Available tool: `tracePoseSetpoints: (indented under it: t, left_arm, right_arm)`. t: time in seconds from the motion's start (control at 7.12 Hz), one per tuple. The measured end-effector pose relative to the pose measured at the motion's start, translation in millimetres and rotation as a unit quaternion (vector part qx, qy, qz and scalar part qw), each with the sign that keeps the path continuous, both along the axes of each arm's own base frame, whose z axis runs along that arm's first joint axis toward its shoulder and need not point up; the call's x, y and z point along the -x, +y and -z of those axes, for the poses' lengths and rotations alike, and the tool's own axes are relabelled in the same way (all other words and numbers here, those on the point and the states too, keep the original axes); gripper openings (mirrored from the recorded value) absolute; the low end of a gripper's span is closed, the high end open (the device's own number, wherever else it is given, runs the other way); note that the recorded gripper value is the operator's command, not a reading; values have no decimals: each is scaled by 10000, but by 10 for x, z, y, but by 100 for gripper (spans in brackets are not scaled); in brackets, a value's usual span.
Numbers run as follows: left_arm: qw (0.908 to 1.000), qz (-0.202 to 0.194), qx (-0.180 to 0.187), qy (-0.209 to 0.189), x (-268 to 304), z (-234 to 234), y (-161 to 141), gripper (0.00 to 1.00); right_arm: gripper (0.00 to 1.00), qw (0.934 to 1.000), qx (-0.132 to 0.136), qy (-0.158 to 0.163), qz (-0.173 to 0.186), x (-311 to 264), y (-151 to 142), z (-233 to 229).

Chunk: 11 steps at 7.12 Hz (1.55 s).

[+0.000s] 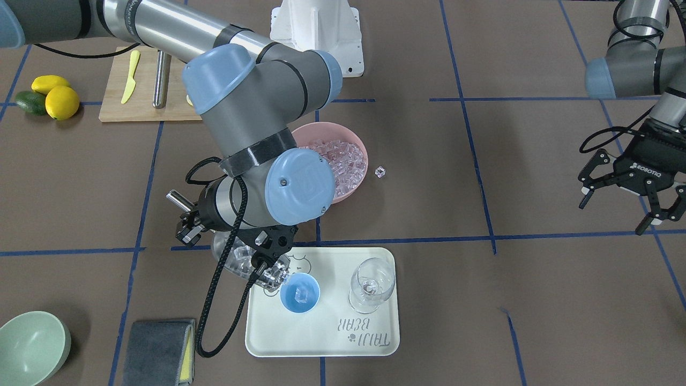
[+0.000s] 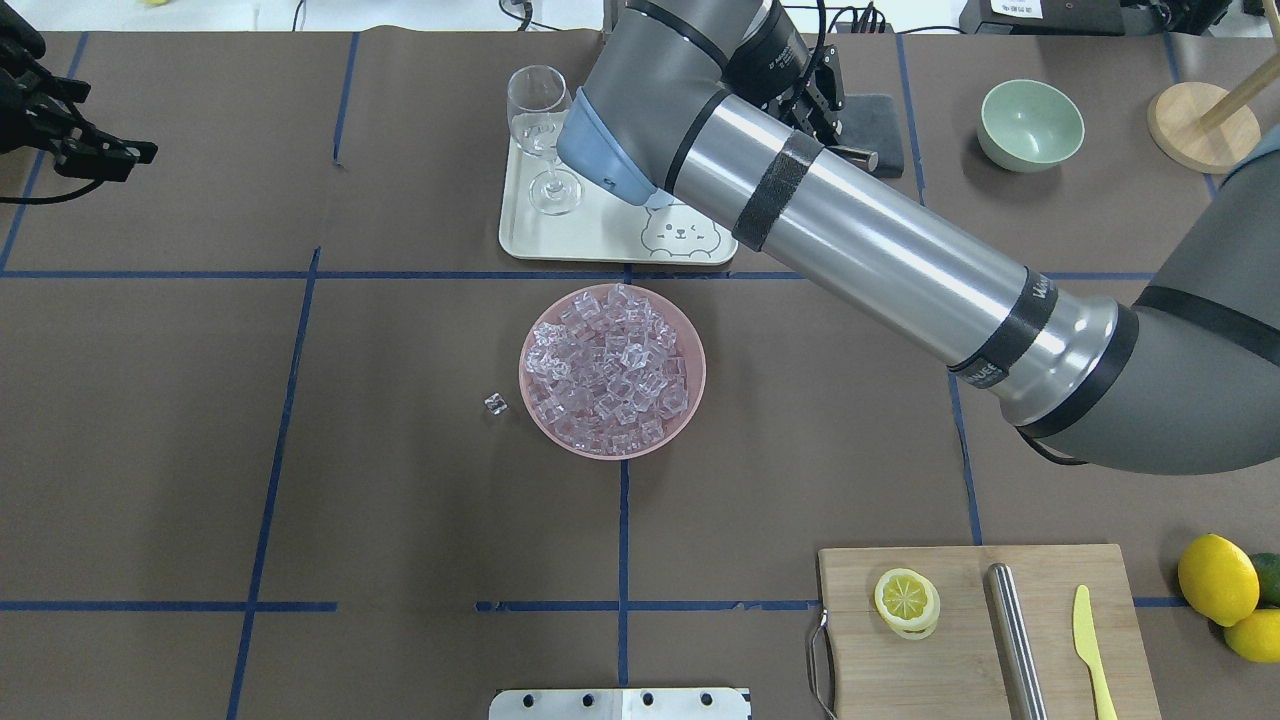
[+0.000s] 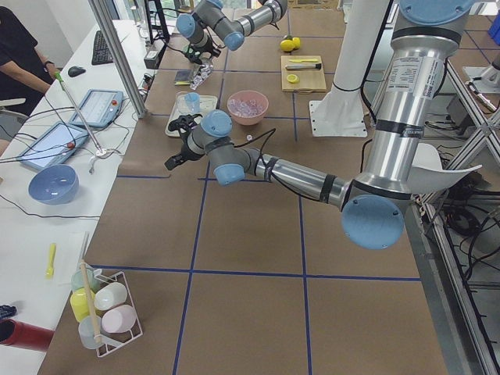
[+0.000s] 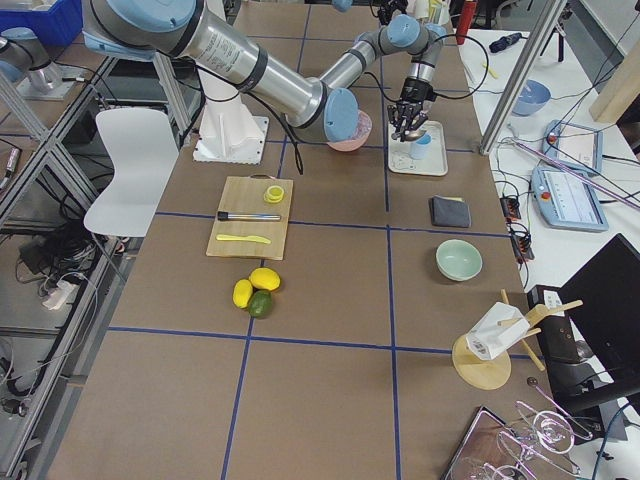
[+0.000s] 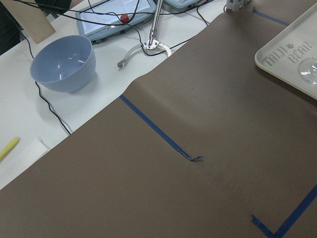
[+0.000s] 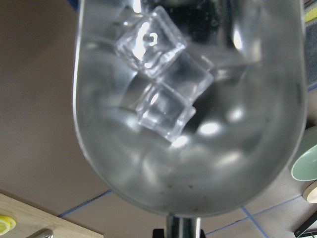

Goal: Put ice in cup with scoop

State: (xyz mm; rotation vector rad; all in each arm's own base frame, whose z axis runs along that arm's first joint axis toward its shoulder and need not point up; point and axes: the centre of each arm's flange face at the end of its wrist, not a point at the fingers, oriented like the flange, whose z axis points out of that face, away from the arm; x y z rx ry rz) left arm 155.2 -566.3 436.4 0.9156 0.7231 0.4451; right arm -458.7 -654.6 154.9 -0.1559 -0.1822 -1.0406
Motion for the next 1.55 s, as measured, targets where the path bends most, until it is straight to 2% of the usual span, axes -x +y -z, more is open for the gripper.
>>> tracePoseSetpoints:
  t: [0.56, 0.98, 1.55]
  left_arm:
    - [10000, 4, -17, -10, 20, -5, 1, 100]
    - [10000, -46, -31, 65, 102, 5, 5, 100]
    - [9999, -28, 55, 122, 219, -1, -13, 100]
  right_arm:
    - [0, 9997, -103, 225, 71, -23, -3, 59]
    - [0, 9981, -164, 502, 306, -61, 17, 58]
    - [0, 9971, -209, 606, 420, -94, 32, 104]
